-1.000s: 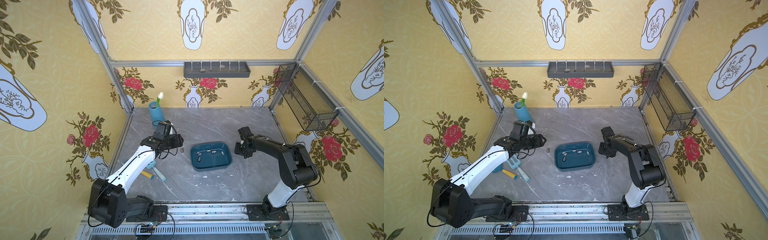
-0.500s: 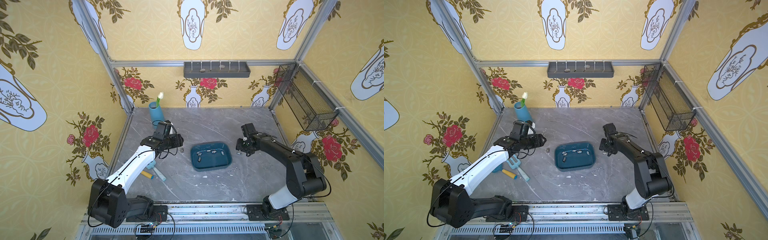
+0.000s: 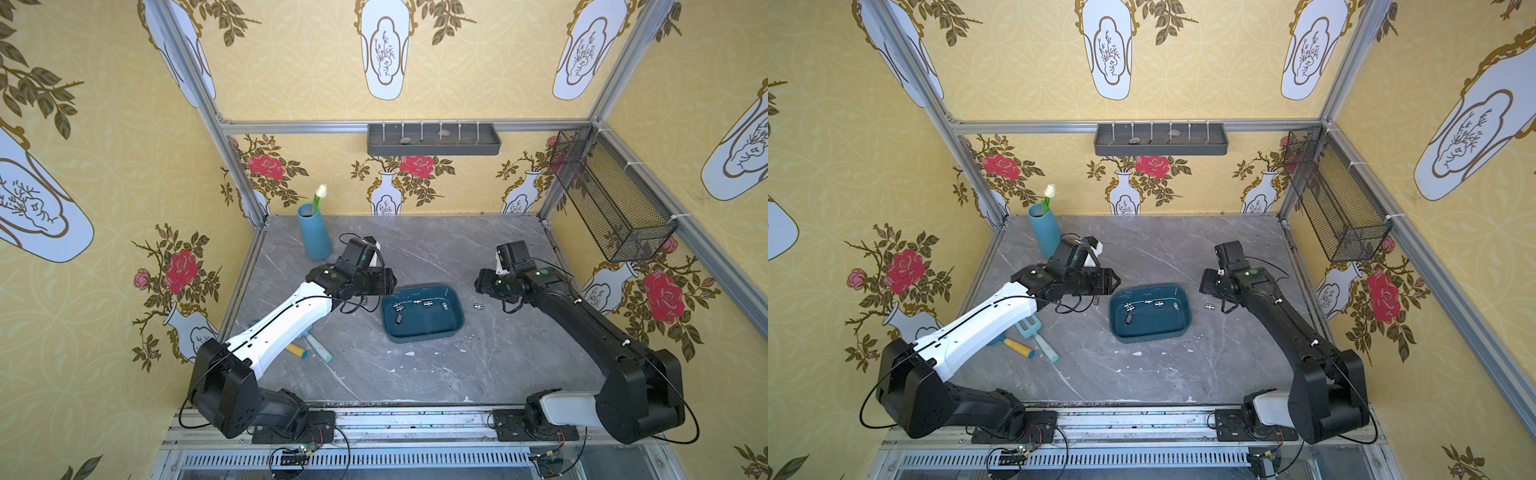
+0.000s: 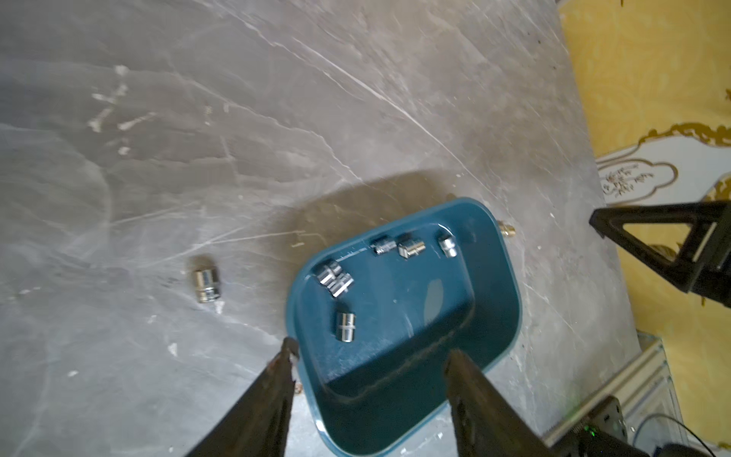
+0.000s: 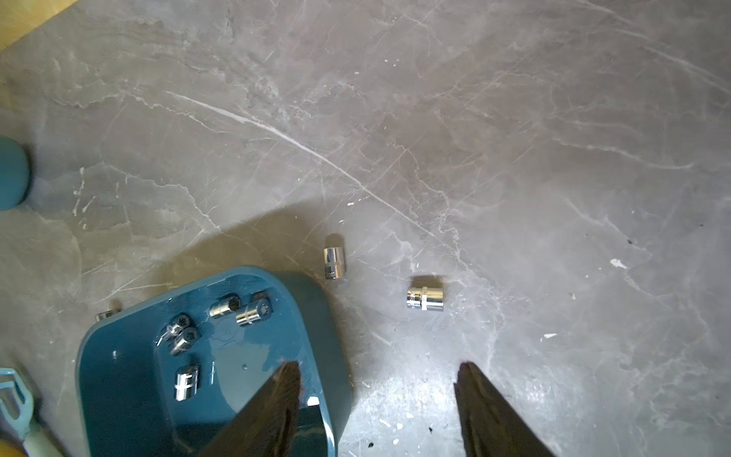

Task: Take out the socket from the storage box
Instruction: Pick up the socket head from the storage box, then place the socket head at the center of the board, then pick up the socket head from the storage box.

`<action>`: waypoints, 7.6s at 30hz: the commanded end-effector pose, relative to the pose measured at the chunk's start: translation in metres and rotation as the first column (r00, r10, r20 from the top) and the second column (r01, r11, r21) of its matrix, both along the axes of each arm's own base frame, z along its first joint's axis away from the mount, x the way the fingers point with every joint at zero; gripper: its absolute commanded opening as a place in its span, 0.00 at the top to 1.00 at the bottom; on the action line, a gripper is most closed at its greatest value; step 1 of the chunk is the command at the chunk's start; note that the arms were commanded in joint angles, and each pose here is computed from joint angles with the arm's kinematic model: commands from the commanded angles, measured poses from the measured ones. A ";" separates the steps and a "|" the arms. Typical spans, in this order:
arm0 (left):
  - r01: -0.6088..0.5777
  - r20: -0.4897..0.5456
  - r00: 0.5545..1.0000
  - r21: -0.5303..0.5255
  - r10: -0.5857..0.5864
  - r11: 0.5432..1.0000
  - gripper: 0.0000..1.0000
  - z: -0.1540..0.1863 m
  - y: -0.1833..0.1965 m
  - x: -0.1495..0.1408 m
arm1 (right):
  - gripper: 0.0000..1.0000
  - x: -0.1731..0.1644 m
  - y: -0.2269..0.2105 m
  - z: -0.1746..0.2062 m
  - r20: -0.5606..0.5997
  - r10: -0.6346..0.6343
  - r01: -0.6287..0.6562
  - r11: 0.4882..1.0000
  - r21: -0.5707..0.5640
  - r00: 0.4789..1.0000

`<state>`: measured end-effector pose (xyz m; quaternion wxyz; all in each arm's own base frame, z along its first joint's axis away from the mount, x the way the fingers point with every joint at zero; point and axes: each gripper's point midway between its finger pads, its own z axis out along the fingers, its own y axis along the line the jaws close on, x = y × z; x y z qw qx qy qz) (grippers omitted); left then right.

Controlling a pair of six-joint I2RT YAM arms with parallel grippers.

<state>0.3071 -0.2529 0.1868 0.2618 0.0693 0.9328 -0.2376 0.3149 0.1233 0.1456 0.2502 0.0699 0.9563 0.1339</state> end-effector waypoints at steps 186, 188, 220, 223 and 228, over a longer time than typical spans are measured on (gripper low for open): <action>-0.253 -0.028 0.963 0.250 0.268 0.935 0.39 -0.055 0.107 0.027 | 0.32 -0.017 0.094 -0.006 -0.005 0.156 -0.155 0.984 0.093 0.988; -0.252 -0.001 0.966 0.224 0.259 0.941 0.32 -0.042 0.106 0.027 | 0.33 -0.018 0.104 -0.009 -0.011 0.174 -0.172 0.981 0.093 0.985; -0.266 0.074 0.963 0.121 0.258 0.956 0.10 -0.010 0.118 0.016 | 0.35 -0.016 0.254 -0.086 0.071 0.499 -0.497 0.866 -0.050 0.864; -0.264 0.072 0.964 0.122 0.257 0.957 0.10 -0.012 0.119 0.016 | 0.34 -0.018 0.255 -0.094 0.064 0.506 -0.503 0.863 -0.053 0.860; -0.261 0.071 0.965 0.119 0.254 0.958 0.10 -0.012 0.118 0.015 | 0.36 -0.024 0.257 -0.102 0.055 0.522 -0.520 0.853 -0.053 0.851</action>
